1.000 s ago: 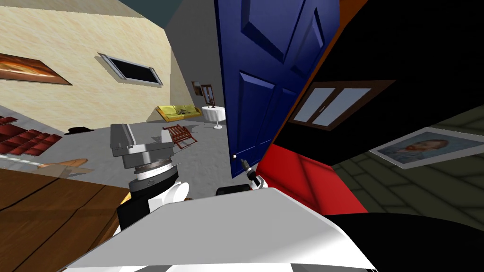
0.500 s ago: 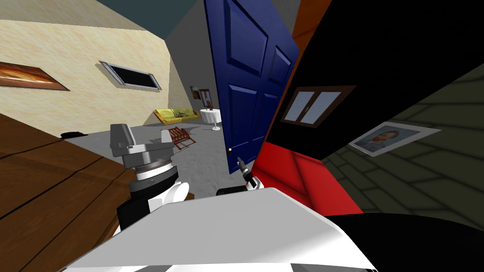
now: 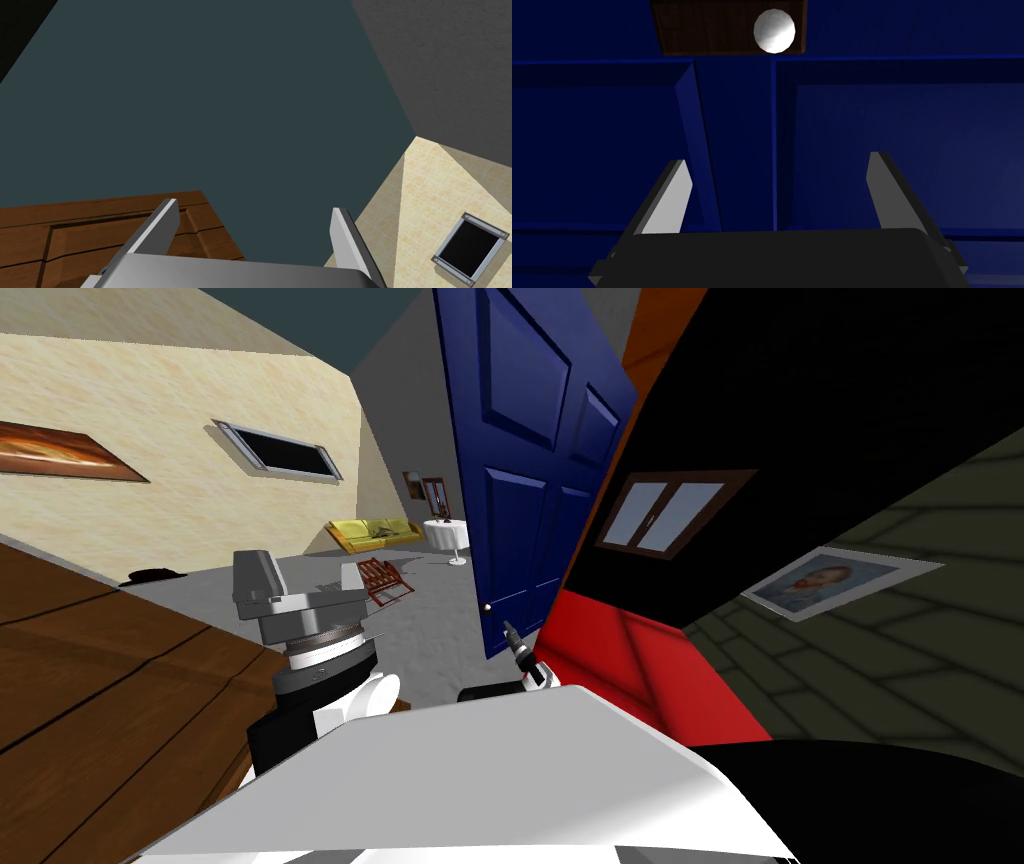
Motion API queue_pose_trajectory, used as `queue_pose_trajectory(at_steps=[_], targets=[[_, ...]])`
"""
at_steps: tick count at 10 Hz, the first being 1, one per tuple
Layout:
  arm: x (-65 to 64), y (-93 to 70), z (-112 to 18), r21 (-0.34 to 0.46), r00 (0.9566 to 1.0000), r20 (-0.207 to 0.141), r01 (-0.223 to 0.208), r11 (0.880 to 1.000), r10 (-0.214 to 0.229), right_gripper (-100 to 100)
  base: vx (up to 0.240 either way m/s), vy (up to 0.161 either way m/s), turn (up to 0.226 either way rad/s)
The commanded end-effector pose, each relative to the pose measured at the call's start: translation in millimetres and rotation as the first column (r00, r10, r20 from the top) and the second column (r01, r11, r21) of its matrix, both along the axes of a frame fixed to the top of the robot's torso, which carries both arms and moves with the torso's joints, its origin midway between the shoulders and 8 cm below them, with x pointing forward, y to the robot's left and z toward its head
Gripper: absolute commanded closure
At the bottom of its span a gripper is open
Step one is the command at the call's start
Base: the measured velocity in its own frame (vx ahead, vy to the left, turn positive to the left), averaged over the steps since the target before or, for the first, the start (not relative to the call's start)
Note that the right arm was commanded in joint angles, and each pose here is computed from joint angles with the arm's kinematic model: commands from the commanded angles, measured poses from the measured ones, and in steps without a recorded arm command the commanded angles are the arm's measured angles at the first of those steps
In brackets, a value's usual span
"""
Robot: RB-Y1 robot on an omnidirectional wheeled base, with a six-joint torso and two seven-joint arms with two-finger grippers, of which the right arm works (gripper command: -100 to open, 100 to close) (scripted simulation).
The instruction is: Push the door open
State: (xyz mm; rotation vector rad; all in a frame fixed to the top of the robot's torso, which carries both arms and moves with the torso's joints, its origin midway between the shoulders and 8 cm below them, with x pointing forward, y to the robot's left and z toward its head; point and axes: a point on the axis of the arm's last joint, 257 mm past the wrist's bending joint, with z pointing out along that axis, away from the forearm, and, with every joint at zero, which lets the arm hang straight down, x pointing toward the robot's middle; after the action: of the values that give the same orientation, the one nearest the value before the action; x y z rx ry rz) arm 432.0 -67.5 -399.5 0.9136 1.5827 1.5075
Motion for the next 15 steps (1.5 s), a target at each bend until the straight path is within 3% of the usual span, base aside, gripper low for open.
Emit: queue_pose_trajectory(at_steps=[1, 4, 8, 9, 10, 15], targets=[[0.7, -8.6, -1.2, -0.014, 1.0, 0.004, 0.003, 1.0, -0.003, -100, 0.185, 0.08, 0.023], [1.0, -10.7, -1.3, -0.016, 0.9999, 0.008, 0.01, 1.0, -0.01, -100, 0.21, 0.109, 0.023], [0.4, 16.6, 7.5, 0.041, 0.9998, 0.011, 0.017, 0.999, -0.018, -100, 0.193, 0.115, 0.024], [-0.5, 11.6, 4.3, 0.03, 0.9998, 0.011, 0.016, 0.999, -0.017, -100, 0.072, 0.048, -0.024], [-0.5, 11.6, 4.3, 0.03, 0.9998, 0.011, 0.016, 0.999, -0.017, 100, -0.016, -0.008, 0.018], [-0.5, 11.6, 4.3, 0.03, 0.9998, 0.011, 0.016, 0.999, -0.017, 100, -0.012, -0.008, 0.003]])
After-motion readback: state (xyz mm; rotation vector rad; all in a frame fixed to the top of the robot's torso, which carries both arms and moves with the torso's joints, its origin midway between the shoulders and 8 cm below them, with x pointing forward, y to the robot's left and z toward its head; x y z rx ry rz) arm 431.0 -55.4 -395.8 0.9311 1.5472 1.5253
